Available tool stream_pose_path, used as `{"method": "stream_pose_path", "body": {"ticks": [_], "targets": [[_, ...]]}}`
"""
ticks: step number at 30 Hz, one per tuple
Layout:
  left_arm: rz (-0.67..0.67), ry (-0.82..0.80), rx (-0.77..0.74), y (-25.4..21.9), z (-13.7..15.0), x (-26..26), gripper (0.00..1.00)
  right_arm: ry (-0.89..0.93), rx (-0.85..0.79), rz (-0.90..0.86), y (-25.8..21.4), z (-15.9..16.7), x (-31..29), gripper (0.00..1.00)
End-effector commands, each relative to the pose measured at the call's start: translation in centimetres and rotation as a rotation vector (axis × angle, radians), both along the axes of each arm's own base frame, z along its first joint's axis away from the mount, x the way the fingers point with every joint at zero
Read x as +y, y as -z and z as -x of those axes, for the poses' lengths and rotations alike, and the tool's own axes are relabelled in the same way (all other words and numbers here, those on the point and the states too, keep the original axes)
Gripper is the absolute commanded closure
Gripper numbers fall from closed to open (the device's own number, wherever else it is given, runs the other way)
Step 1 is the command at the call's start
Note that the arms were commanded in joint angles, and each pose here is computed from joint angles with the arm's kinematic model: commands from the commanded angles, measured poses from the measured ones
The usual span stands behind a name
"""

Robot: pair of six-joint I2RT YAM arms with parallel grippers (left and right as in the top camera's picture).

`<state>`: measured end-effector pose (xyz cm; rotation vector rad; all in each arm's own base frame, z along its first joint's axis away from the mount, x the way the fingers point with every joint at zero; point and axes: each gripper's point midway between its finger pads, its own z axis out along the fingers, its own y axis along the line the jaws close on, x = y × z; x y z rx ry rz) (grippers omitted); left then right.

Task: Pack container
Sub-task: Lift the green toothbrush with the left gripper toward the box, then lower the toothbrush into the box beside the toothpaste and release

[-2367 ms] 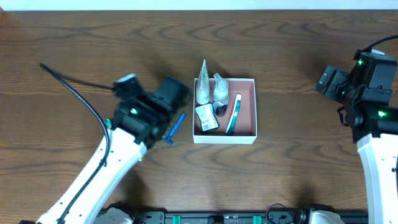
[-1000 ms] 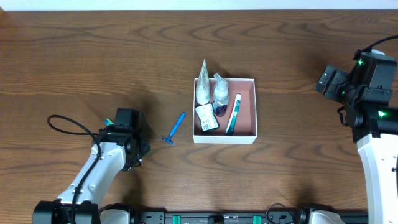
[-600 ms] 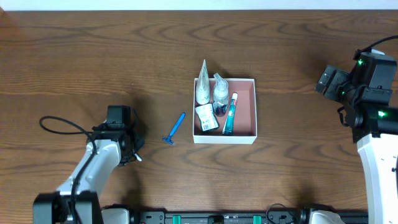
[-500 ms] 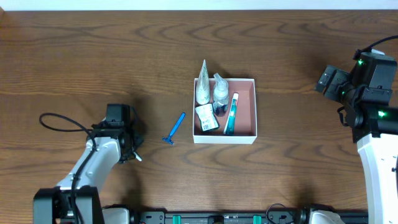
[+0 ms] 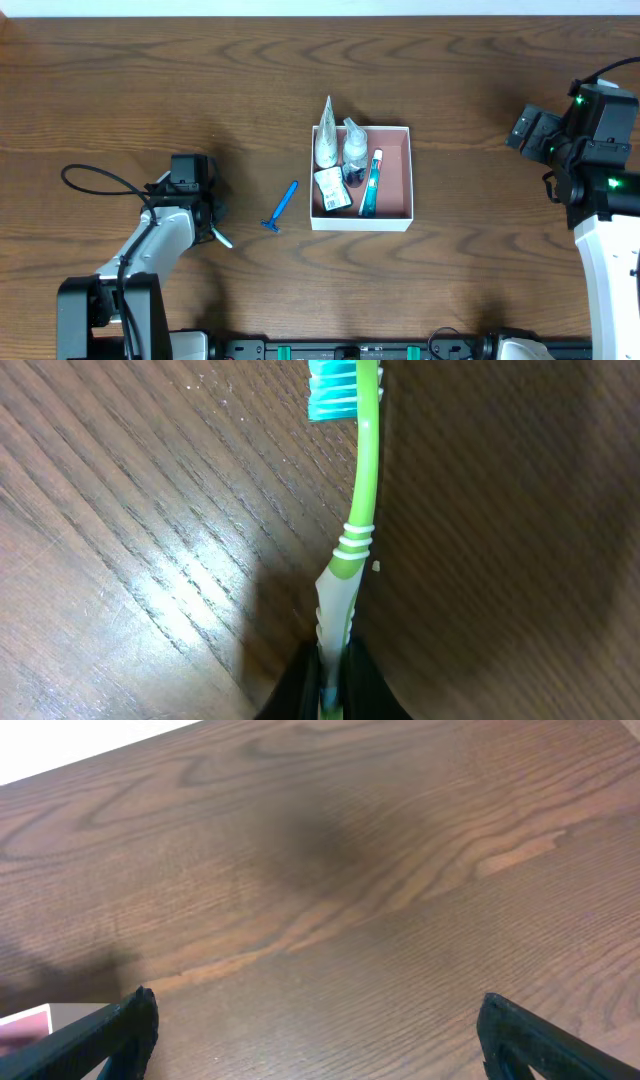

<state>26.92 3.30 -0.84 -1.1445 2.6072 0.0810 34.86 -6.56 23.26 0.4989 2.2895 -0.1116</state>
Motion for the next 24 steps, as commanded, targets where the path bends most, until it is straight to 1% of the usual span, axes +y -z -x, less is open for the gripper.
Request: {"method": "stream_pose_path", "body": {"ticks": [1,4,7,11,13,18,21,24], "targets": [[0.092,0.019,0.163,3.2,4.0,-1.5,0.94,0.019,-0.011,-0.003,-0.4,-0.1,-0.3,0.01],[0.147,0.091,0.133,1.9,2.6,-2.7,0.94,0.019,-0.011,-0.003,-0.4,-0.1,-0.3,0.01],[0.204,0.187,0.078,-0.8,0.7,-4.0,0.94,0.019,-0.011,-0.003,-0.4,-0.1,-0.3,0.01],[0.216,0.311,-0.006,-6.2,-1.4,-5.2,0.94,0.019,-0.011,-0.003,-0.4,-0.1,-0.3,0.01],[0.202,0.369,-0.049,-9.2,-1.9,-5.8,0.94,0.019,-0.011,-0.002,-0.4,-0.1,-0.3,0.01],[0.167,0.549,-0.195,-16.9,-2.5,-9.1,0.94,0.019,-0.011,-0.002,-0.4,-0.1,-0.3,0.01],[0.165,0.672,-0.325,-21.4,-2.3,-12.6,0.94,0.019,-0.011,-0.003,-0.4,-0.1,-0.3,0.01],[0.165,0.788,-0.453,-24.7,-1.8,-16.4,0.94,0.019,-0.011,-0.003,-0.4,-0.1,-0.3,0.01]]}}
